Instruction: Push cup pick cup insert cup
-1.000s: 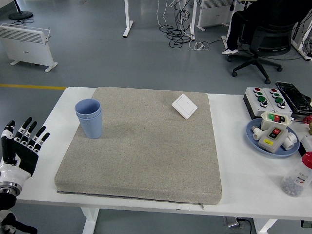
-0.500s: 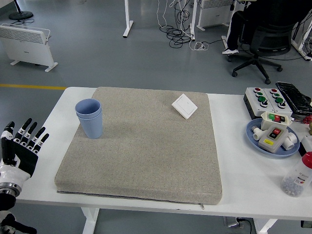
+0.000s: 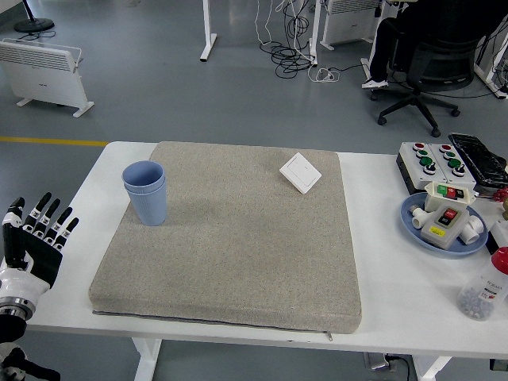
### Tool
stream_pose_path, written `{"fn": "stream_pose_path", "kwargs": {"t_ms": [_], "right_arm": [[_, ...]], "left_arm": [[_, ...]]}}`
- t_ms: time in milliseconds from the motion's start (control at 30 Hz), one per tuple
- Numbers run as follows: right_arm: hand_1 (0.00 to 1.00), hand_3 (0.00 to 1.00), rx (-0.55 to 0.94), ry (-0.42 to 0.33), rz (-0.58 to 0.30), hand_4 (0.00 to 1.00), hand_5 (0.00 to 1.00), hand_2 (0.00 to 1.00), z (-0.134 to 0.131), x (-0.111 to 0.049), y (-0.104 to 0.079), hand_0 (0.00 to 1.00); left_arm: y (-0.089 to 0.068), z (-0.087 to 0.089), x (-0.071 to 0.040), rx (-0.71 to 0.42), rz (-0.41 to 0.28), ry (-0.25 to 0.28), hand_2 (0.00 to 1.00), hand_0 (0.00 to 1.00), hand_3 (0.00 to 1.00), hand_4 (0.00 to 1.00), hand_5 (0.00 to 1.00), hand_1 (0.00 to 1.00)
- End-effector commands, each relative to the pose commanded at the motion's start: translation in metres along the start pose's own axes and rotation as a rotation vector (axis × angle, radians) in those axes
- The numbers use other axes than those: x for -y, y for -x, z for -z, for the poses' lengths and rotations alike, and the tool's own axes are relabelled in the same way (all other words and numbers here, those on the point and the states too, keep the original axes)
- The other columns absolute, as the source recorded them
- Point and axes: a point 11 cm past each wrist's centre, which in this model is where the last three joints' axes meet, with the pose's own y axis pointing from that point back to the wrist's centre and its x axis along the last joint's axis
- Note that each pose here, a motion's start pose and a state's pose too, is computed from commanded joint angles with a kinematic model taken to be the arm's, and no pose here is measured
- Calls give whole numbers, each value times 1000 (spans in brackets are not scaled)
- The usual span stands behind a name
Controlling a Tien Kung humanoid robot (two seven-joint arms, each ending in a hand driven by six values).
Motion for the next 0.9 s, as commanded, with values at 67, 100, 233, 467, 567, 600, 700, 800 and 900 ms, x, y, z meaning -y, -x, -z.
{"fn": "stream_pose_path", "kwargs": {"t_ms": [67,100,233,467,567,600,700,800,900], "right_arm": [[598,543,-2,0,0,93,412,606,0,0,0,694],[598,543,-2,0,0,93,412,606,0,0,0,694],[598,543,-2,0,-1,92,409,606,0,0,0,694],[598,543,-1,7,-2,93,409,606,-3,0,0,694],[599,543,-2,9,-2,92,411,606,-5,0,-1,694],[599,543,-3,10,-3,92,411,606,-5,0,-1,694],[599,543,-2,13,-3,92,411,606,-7,0,-1,694],[598,543,-4,15,-4,92,406,606,-8,0,-2,695],[598,543,-6,16,-4,92,406,606,-8,0,-2,695]], "left_arm": [[-1,1,0,1,-4,-2,998,904,933,613,998,931],[-1,1,0,2,-4,-2,998,904,933,613,998,931],[-2,0,0,3,-10,1,998,904,929,615,998,931],[-4,3,-1,3,-18,-10,998,908,930,616,998,932],[-3,4,-1,3,-17,-13,998,911,936,618,998,931],[-3,4,-1,3,-18,-12,998,911,936,618,998,931],[-5,4,-1,5,-22,-11,998,911,936,618,998,931],[-6,4,-2,5,-23,-12,998,911,936,618,998,931],[-6,5,-2,5,-24,-13,998,911,936,618,998,931]]}}
